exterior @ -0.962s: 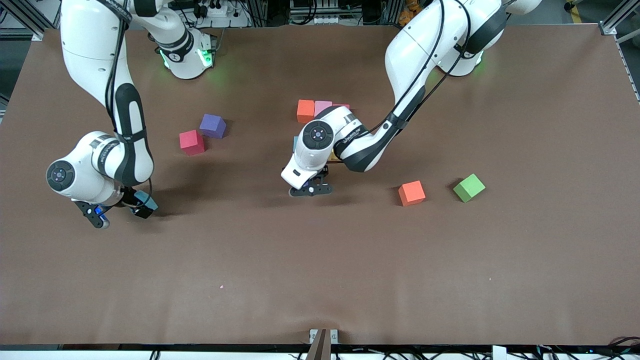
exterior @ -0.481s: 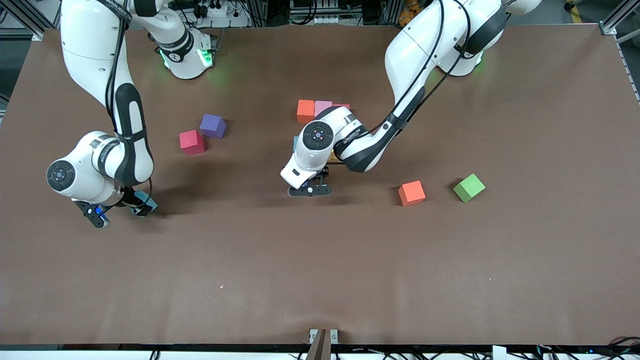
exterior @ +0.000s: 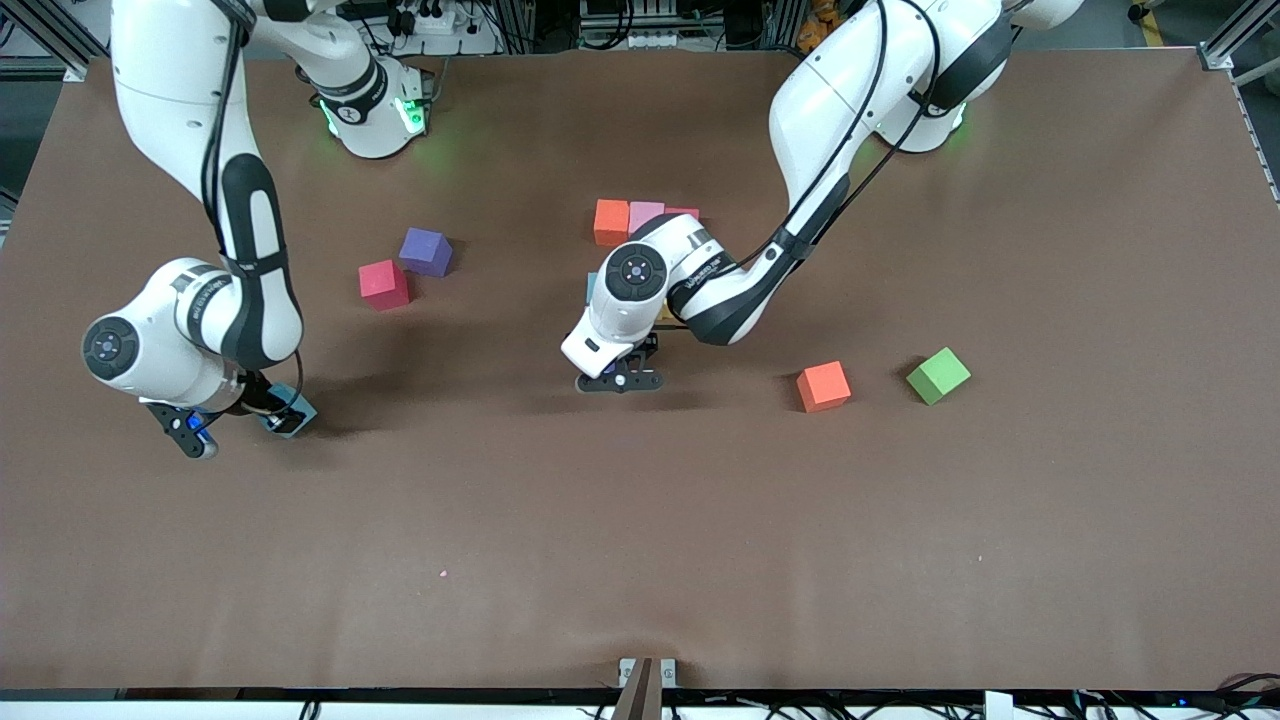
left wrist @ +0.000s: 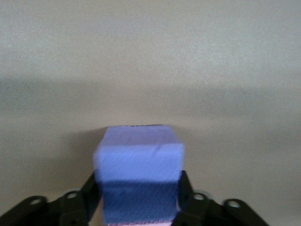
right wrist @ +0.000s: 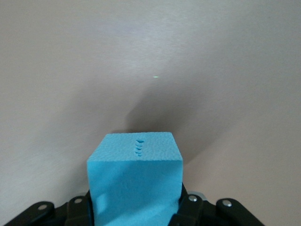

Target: Form number 2 with 11 blocks

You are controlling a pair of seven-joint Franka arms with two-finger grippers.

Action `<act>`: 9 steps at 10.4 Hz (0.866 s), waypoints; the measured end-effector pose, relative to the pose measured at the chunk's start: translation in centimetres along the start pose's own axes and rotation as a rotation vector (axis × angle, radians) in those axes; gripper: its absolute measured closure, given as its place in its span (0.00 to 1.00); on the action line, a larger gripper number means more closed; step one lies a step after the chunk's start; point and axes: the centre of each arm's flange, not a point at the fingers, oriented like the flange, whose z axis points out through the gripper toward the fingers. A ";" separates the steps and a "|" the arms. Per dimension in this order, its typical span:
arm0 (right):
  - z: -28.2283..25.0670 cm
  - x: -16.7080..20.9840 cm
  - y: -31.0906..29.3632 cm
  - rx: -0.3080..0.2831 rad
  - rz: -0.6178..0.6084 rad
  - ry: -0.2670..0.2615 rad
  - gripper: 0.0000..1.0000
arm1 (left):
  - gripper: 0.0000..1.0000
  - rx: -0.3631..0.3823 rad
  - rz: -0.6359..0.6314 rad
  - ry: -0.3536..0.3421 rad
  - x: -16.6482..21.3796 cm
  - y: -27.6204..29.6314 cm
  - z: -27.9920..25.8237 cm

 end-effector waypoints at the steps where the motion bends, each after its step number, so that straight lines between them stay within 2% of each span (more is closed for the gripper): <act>1: -1.1 0.0 -0.6 0.017 -0.004 -0.001 0.41 | 0.09 -0.005 0.005 0.002 -0.2 0.4 -0.2; 2: -1.7 -0.2 -1.1 0.027 -0.004 0.000 0.41 | 0.01 -0.013 0.011 0.003 -0.5 0.8 -0.5; 5: -2.0 -2.5 -4.0 0.029 0.002 0.003 0.41 | 0.00 -0.050 0.025 0.021 -1.0 2.4 -3.3; 9: -2.8 -7.5 -9.7 0.041 0.013 0.017 0.41 | 0.00 -0.027 -0.010 0.042 1.4 0.9 -9.1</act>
